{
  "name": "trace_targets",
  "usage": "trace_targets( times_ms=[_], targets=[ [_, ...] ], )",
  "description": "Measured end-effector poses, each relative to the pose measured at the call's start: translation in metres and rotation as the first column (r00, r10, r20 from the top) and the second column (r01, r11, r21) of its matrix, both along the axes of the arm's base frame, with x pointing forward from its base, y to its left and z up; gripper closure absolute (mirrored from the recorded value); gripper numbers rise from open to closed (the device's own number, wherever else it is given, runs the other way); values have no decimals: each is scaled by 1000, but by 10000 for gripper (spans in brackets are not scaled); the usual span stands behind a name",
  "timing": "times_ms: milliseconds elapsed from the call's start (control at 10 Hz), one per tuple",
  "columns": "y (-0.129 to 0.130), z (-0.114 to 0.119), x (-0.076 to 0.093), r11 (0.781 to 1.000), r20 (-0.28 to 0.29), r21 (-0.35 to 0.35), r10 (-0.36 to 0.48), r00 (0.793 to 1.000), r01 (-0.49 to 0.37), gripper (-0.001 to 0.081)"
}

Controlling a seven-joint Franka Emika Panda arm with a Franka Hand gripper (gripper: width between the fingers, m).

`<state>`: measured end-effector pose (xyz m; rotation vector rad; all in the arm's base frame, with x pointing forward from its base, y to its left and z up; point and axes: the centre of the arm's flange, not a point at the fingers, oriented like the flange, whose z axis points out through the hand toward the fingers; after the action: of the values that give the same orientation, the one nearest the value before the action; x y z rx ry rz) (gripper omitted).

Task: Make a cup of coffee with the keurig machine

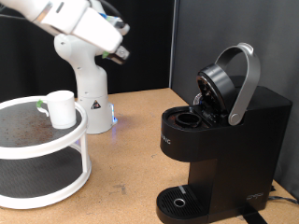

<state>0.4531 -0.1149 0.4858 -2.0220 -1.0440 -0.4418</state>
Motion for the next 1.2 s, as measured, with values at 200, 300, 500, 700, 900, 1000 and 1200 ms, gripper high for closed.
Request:
trace_targets(
  times_ms=[200, 300, 500, 700, 900, 1000, 1200],
  targets=[
    [27, 8, 17, 998, 15, -56, -33, 999, 34, 356],
    [32, 8, 23, 996, 13, -73, -40, 999, 41, 356],
    [34, 9, 22, 998, 6, -39, -40, 999, 41, 356],
    [47, 17, 27, 997, -7, -23, -73, 997, 73, 356],
    [71, 26, 34, 994, -25, -50, -95, 995, 94, 356],
    [81, 29, 37, 993, -26, -61, -104, 994, 103, 356],
    [95, 31, 39, 993, -30, -69, -99, 995, 96, 356]
  ],
)
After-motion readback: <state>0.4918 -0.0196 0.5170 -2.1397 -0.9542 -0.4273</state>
